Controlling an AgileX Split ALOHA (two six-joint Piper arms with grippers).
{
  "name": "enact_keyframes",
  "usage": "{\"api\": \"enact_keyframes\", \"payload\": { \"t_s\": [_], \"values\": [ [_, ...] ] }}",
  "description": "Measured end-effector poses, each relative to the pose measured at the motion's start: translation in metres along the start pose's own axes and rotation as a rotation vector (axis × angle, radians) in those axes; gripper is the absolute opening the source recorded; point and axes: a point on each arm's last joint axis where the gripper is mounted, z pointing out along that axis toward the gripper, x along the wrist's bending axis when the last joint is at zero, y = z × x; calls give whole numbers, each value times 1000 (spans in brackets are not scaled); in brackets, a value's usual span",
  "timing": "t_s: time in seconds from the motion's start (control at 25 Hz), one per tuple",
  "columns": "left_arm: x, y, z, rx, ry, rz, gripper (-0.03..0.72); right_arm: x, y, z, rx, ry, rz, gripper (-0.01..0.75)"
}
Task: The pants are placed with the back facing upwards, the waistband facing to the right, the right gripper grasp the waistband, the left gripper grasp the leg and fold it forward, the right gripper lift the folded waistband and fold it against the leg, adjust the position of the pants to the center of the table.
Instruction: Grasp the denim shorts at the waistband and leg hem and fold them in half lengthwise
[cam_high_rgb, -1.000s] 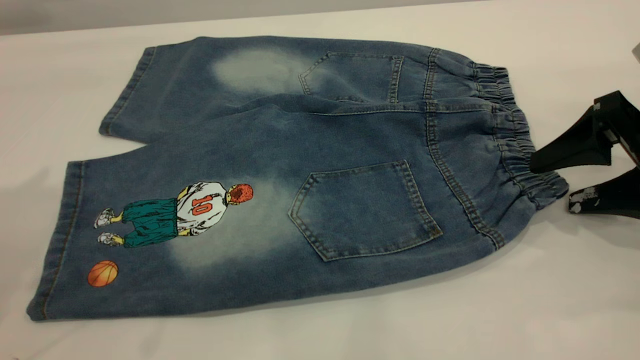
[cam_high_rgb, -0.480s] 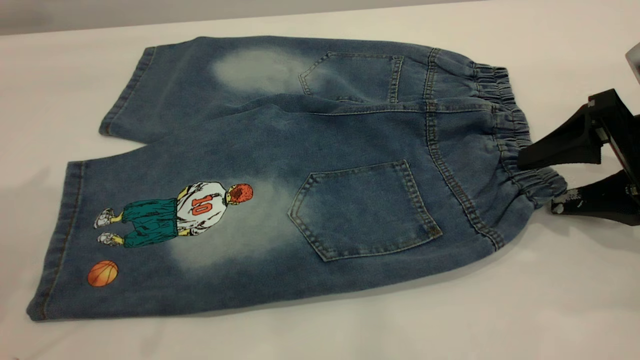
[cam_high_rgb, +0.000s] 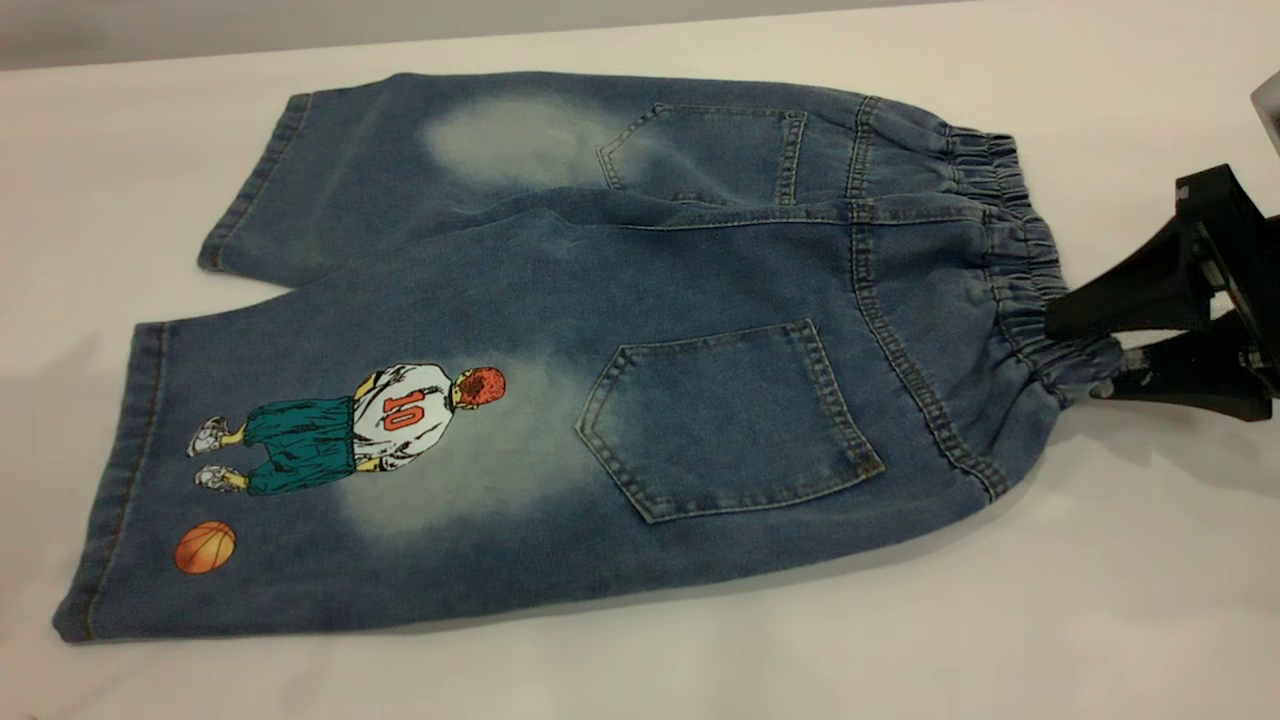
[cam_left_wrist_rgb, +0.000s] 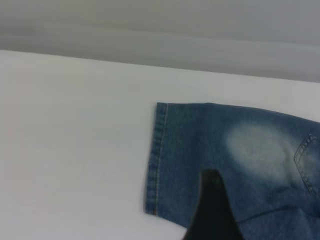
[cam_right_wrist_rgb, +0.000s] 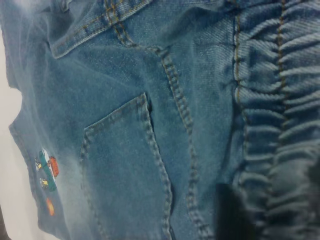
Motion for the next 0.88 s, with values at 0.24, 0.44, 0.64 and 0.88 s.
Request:
{"api": "enact_keyframes", "payload": {
  "t_s": [0.24, 0.44, 0.64, 0.88],
  "values": [
    [0, 0, 0, 0, 0, 0, 462, 0, 0, 0, -1, 2, -1, 78],
    [-1, -1, 0, 15, -6, -6, 462, 1, 0, 0, -1, 3, -1, 30],
    [-3, -7, 0, 75, -28, -27, 462, 1, 0, 0, -2, 1, -2, 30],
    [-3, -22, 13, 236, -48, -31, 462, 5, 18, 0, -22, 8, -65, 30]
  ]
}}
